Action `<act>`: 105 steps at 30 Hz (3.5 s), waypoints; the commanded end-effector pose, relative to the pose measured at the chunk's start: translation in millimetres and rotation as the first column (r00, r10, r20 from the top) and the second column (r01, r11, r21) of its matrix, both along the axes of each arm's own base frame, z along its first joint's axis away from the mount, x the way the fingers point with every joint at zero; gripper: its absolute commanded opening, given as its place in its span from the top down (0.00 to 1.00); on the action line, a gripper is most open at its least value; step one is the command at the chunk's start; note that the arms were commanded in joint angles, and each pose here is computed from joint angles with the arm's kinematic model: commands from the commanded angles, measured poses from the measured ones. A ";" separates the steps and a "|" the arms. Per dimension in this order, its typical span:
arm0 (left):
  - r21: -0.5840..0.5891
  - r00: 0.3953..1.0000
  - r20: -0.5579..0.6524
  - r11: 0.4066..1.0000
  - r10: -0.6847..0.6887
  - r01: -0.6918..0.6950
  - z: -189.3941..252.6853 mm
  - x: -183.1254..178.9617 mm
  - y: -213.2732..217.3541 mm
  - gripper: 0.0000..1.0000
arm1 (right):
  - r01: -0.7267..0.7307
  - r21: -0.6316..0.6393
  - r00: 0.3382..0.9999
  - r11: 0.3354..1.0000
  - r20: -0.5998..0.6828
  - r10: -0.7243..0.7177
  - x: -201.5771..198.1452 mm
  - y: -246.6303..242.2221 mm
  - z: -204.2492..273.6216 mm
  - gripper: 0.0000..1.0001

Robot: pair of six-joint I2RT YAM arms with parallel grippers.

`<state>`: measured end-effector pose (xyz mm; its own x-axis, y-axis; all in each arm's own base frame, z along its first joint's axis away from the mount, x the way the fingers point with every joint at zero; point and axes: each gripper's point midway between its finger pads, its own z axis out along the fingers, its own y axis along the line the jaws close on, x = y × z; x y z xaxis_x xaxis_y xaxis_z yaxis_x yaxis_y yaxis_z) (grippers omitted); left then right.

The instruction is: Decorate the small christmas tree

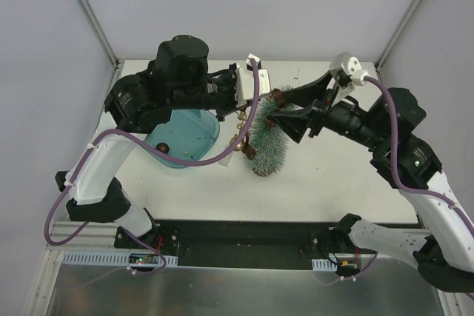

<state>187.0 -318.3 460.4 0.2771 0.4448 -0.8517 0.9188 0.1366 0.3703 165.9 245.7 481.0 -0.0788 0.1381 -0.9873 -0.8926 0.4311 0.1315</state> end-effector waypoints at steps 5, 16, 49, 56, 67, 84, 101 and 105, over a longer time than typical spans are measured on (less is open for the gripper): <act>-0.059 0.998 0.060 0.998 0.013 -0.010 23.2 -1.7 3.1 0.96 | 0.084 -0.044 0.992 0.995 0.095 -0.079 13.1 4.1 14.5 0.66; -0.065 0.998 0.065 0.998 0.020 -0.016 24.8 -6.4 11.8 0.93 | 0.199 -0.057 0.967 0.978 0.174 -0.187 21.0 -18.3 29.9 0.99; -0.102 0.974 0.057 0.972 0.219 -0.212 6.4 38.0 -0.4 0.60 | 0.407 -0.204 0.895 0.890 0.284 -0.344 80.3 -26.4 53.5 0.99; -0.084 0.976 0.048 0.975 0.212 -0.208 -1.8 36.3 0.2 0.59 | 0.417 -0.210 0.898 0.884 0.246 -0.366 96.2 -28.2 46.0 0.99; -0.070 0.978 0.027 0.977 0.205 -0.203 -10.2 39.0 -8.6 0.20 | 0.360 -0.164 0.924 0.918 0.197 -0.327 96.9 -19.6 46.3 0.99; -0.058 0.973 0.022 0.971 0.232 -0.230 -24.1 61.0 -32.8 0.79 | 0.298 -0.078 0.942 0.951 0.186 -0.280 53.2 -37.0 46.5 0.99; -0.070 0.939 0.065 0.940 0.338 -0.334 -18.6 74.6 -7.0 0.96 | 0.352 -0.089 0.929 0.932 0.157 -0.336 35.2 -64.7 7.5 0.99; -0.078 0.936 0.066 0.937 0.346 -0.341 -15.7 74.8 -2.5 0.96 | 0.365 -0.113 0.927 0.924 0.140 -0.349 39.5 -65.1 -7.2 0.98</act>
